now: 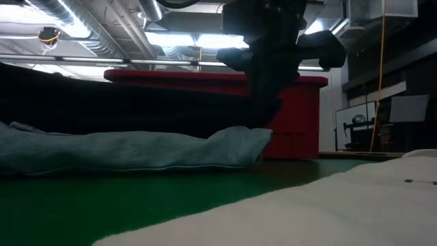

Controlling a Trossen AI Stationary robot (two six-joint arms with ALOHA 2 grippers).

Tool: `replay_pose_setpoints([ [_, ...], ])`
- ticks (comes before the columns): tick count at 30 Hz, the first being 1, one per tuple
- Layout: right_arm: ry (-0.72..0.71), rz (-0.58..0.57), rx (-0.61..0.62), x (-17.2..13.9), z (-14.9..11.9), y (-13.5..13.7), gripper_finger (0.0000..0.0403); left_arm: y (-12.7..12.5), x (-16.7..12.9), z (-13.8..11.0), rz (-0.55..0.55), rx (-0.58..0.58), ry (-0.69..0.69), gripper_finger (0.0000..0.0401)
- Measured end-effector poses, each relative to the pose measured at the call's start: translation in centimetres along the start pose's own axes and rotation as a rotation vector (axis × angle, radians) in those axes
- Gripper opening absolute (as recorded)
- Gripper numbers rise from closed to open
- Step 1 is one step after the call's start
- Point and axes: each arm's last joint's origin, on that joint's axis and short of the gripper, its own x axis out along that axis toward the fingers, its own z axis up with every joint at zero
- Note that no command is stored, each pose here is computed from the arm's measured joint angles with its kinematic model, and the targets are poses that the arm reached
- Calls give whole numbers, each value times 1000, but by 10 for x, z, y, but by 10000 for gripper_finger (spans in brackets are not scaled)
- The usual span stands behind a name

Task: Fold Laundry from Bin
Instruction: Stack the dark blue boxer shorts on top of the blue jeans

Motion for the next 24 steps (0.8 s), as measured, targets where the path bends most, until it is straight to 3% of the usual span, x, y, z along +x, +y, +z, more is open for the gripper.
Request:
replay_pose_setpoints([
  [7, -1, 0, 0, 0, 0, 0, 27, -3, 0, -1, -42, -3, 44, 158],
  [18, -2, 0, 0, 0, 0, 0, 157, -5, 0, -2, -70, -4, 83, 214],
  [24, -2, -1, 0, 0, 0, 0, 187, -5, 0, -1, -60, -5, 39, 215],
])
